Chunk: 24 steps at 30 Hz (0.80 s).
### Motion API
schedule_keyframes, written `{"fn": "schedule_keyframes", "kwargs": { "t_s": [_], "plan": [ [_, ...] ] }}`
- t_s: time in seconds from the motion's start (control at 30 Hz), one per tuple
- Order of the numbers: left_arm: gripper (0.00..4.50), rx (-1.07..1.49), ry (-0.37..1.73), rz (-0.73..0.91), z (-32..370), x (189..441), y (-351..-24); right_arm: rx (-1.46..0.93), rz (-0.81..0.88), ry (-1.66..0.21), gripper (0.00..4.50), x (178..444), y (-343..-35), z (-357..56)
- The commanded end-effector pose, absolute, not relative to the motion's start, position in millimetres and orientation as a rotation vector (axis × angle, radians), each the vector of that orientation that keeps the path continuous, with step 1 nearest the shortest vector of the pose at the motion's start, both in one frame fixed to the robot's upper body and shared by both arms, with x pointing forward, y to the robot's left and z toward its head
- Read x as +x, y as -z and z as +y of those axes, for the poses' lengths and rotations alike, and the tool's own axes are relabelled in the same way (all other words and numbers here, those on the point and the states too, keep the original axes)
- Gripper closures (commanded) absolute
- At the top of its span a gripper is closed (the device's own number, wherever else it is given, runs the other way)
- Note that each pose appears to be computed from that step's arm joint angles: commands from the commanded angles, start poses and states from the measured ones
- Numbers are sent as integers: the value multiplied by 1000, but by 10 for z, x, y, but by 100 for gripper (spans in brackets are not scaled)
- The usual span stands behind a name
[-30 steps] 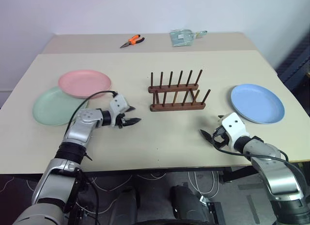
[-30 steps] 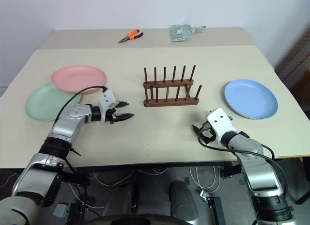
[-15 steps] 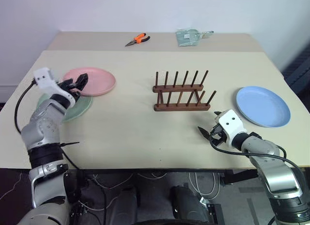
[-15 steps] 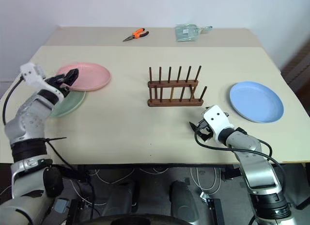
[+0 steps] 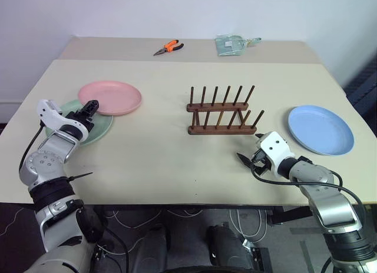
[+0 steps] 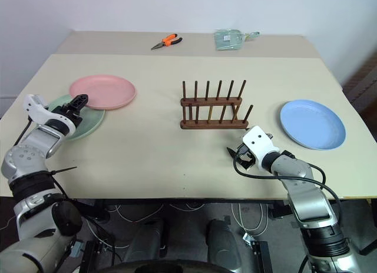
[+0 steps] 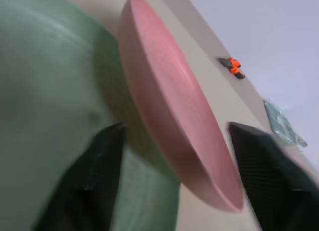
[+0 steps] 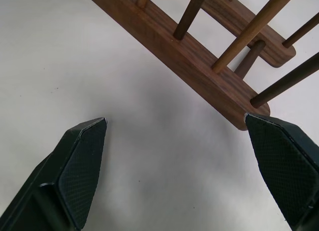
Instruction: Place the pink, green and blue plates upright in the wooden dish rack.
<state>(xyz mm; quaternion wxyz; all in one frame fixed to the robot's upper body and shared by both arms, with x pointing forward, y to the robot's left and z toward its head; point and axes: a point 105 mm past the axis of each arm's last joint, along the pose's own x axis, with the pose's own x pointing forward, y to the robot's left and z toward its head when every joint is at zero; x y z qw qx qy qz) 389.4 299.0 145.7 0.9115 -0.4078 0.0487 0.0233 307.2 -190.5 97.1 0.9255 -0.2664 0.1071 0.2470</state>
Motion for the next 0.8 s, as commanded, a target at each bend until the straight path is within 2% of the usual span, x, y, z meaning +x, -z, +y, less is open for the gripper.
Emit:
{"fn": "schedule_keyframes", "kwargs": {
  "t_s": [0.03,0.13,0.3,0.53,0.67,0.8],
  "plan": [
    [294,-831,-6,40,2984,3992,-1677,-571,147,-444,0,3063,-1172,-1985],
    [441,-814,77,-15,2897,4021,-1846,-556,134,-393,0,3046,-1274,-2101],
    [441,-715,284,-118,2519,4021,-2260,-613,15,-361,0,3052,-1685,-2101],
    [441,-427,599,-162,1520,3967,-2753,-941,-282,-497,0,3129,-2308,-1499],
    [441,-310,713,-158,945,3941,-2899,-1201,-376,-595,0,3177,-2318,-1141],
    [441,-295,770,-132,620,3908,-2991,-1373,-391,-572,0,3301,-2227,-1108]
  ]
}}
